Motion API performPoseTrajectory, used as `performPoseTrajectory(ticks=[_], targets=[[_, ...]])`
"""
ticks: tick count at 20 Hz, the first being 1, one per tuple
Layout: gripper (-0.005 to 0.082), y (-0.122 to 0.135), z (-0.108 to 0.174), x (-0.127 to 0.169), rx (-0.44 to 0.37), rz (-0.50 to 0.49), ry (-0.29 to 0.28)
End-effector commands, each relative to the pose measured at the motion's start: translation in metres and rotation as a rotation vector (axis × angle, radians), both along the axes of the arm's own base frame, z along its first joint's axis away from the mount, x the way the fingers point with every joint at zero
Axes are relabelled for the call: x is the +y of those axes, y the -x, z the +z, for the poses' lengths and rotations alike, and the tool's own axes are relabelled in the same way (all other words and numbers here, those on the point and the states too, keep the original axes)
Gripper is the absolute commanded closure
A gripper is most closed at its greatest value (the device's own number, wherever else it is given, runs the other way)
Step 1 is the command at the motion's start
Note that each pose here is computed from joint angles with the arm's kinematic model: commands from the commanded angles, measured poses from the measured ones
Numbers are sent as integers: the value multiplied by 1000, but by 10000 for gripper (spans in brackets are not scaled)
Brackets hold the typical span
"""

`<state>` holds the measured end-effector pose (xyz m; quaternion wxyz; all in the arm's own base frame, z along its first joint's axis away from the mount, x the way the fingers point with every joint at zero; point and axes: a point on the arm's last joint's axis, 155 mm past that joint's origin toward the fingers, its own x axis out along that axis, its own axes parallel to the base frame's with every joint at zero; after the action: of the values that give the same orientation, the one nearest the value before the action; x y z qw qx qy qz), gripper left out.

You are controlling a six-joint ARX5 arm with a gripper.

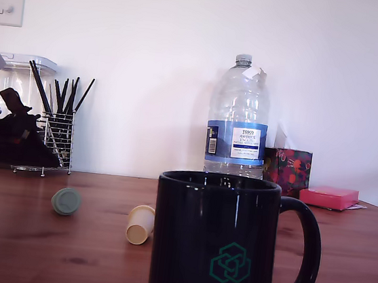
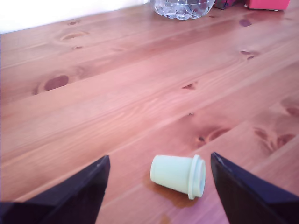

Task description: Pick up the coffee capsules from the table one by one and drop them inside the nearest coffee cup

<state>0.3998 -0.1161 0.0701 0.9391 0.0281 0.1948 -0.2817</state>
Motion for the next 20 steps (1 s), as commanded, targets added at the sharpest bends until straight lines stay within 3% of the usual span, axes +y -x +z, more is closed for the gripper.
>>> performPoseTrajectory(ticks=[1, 4, 8, 14, 20], targets=[[124, 5, -8, -6, 15, -24, -18], [109, 5, -14, -6, 18, -20, -46], [109, -2, -25, -9, 35, -31, -41], [109, -20, -51, -22, 92, -69, -22], [110, -17, -61, -36, 146, -142, 34]])
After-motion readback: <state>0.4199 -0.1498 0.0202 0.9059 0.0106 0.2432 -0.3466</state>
